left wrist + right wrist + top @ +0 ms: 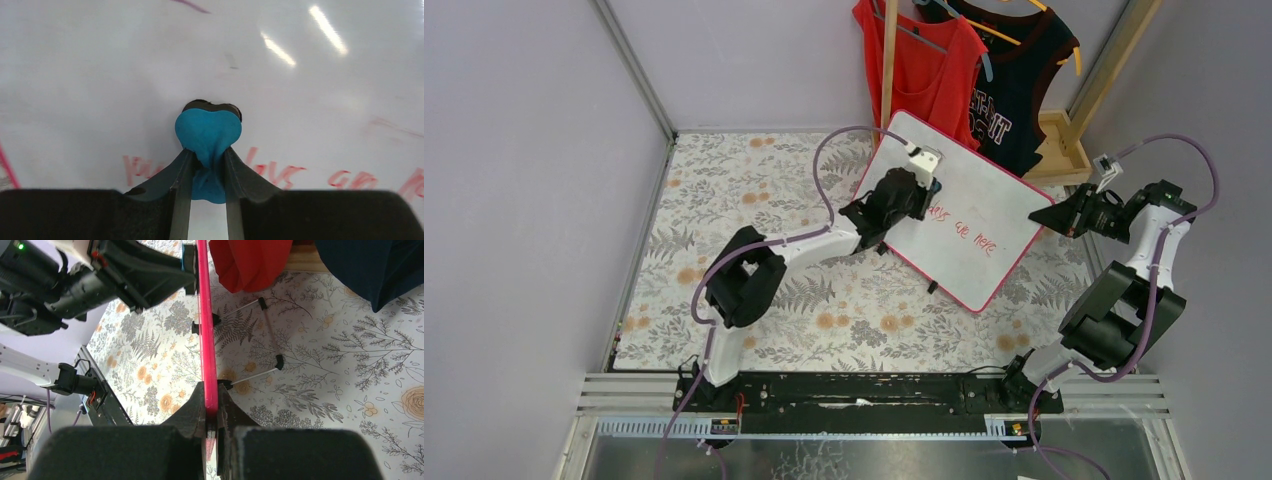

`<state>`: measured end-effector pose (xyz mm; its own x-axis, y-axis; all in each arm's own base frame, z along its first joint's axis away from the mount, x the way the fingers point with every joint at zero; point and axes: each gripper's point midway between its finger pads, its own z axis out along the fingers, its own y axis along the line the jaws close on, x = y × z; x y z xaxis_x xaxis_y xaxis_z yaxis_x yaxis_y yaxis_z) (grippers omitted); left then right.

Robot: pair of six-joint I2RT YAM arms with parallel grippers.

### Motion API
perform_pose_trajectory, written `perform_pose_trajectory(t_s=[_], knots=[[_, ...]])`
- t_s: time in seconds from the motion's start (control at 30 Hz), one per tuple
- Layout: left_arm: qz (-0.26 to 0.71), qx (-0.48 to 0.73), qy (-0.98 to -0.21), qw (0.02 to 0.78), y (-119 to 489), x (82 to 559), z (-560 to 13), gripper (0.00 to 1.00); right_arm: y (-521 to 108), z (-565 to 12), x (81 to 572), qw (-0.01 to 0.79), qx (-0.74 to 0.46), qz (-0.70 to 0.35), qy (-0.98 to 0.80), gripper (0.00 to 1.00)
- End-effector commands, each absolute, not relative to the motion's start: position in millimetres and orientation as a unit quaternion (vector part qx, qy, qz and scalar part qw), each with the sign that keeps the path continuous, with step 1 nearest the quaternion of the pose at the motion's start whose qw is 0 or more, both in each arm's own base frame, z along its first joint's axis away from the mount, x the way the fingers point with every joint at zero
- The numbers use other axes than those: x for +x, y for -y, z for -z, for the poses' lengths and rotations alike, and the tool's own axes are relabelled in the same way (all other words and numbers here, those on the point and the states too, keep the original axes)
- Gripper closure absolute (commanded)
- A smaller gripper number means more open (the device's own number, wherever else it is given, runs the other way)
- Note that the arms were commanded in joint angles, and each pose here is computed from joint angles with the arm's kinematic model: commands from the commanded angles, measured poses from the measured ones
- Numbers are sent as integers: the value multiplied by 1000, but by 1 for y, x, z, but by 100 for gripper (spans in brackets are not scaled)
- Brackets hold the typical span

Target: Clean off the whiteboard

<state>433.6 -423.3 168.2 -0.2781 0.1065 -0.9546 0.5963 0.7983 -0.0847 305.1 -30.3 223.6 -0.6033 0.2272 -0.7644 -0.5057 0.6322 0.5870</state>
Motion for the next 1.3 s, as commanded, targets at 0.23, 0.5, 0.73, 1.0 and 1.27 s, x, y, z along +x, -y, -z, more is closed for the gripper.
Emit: perform_pose_trajectory(t_s=[0.23,0.5,0.73,1.0,1.27], knots=[[243,250,-780,519,420,404,-144,100,38,-209,307,430,-128,-374,-812,100],[187,154,-815,527,325,473,-126,100,37,-211,307,431,-130,-375,-810,100],[201,131,-810,535,315,485,-142,100,37,-211,306,430,-131,-379,-809,100],[225,177,-793,539,371,442,-151,100,36,-211,306,431,-133,-378,-809,100],[286,240,-766,523,453,374,-158,100,36,-212,305,430,-132,-379,-809,100]])
